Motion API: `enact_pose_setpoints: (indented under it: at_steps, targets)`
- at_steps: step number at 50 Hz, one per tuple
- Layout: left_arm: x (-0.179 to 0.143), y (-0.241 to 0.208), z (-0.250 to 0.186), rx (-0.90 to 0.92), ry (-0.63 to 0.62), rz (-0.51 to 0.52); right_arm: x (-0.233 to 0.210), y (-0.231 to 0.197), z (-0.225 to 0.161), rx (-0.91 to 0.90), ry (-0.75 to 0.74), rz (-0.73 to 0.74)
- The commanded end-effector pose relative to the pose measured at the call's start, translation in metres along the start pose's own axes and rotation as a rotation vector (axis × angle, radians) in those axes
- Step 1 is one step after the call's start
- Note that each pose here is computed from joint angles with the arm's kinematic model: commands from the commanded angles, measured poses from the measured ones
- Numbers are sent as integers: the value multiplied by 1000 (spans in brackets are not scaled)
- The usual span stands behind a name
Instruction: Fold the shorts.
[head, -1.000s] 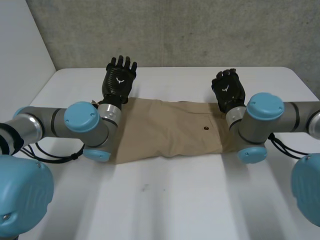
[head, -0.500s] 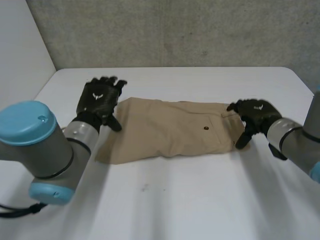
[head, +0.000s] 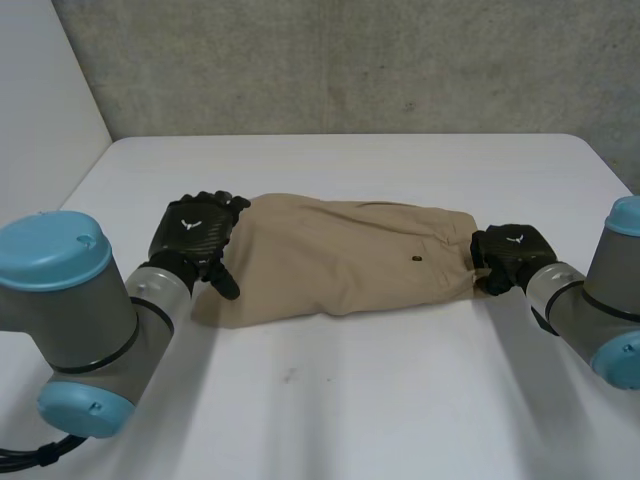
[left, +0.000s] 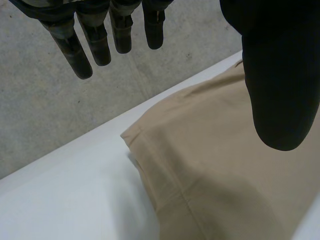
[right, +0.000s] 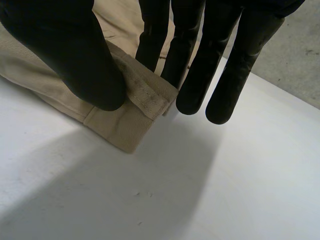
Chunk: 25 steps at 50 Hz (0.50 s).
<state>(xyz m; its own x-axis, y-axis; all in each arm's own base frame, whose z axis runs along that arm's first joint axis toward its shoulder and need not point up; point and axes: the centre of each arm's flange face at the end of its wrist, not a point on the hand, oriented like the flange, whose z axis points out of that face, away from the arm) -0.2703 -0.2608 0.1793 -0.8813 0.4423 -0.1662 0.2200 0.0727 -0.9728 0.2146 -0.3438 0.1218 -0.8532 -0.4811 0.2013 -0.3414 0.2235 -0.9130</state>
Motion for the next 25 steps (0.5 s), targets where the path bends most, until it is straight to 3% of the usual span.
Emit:
enact_pose_setpoints:
  at_steps: [1, 8, 16, 25]
  targets:
    - [1, 3, -3, -11, 3, 0, 15, -5, -2, -1, 35, 8]
    - [-1, -2, -5, -3, -3, 0, 43, -18, -19, -49, 98, -92]
    - [-5, -12, -7, 28, -13, -1, 75, -43, -35, -95, 235, -412]
    - [-8, -28, -7, 86, -23, 2, -24, -106, -31, 167, 84, -570]
